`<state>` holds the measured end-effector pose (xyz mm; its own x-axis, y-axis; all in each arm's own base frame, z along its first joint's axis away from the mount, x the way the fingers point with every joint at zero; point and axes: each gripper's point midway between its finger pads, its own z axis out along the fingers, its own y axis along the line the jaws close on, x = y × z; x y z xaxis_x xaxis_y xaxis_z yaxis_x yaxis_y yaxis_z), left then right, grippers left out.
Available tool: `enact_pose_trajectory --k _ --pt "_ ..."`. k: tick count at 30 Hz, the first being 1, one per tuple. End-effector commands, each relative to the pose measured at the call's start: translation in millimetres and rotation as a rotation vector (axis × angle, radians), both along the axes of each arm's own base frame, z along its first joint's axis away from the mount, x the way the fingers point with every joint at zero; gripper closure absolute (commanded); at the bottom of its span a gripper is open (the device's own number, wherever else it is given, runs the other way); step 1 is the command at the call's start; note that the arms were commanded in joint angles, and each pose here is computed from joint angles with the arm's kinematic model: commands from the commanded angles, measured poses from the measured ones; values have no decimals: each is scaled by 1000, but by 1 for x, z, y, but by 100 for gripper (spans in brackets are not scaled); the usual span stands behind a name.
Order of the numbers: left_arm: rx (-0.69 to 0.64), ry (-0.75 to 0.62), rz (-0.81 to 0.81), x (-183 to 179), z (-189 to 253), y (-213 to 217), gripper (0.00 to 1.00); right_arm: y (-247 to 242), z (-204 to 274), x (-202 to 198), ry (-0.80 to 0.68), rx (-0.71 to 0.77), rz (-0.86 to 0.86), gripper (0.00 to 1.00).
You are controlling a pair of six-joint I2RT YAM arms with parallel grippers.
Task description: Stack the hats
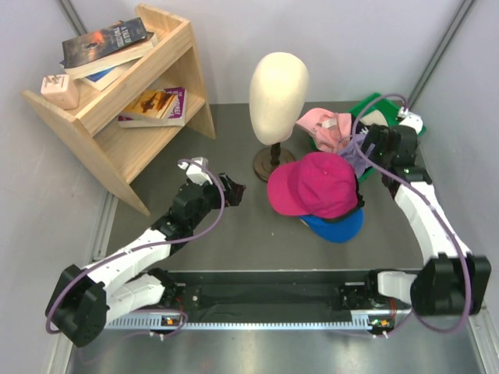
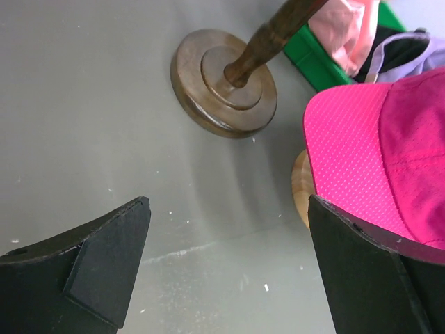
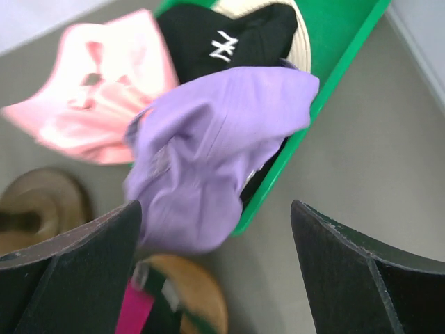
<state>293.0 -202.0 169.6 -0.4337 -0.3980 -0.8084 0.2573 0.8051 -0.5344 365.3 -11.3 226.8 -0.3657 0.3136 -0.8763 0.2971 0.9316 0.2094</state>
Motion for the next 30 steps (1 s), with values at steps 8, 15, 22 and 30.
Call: enact_pose_trajectory --k 8,15,22,30 --pt "42 -58 0 16 20 1 1 -32 -6 103 -102 101 -58 12" --pt "47 -65 31 13 24 10 1 -31 6 118 -165 97 -41 64" --pt "62 -116 74 9 40 24 1 -36 143 107 -441 -15 -4 100" --pt "56 -198 61 3 71 28 1 9 271 41 -716 -41 200 100"
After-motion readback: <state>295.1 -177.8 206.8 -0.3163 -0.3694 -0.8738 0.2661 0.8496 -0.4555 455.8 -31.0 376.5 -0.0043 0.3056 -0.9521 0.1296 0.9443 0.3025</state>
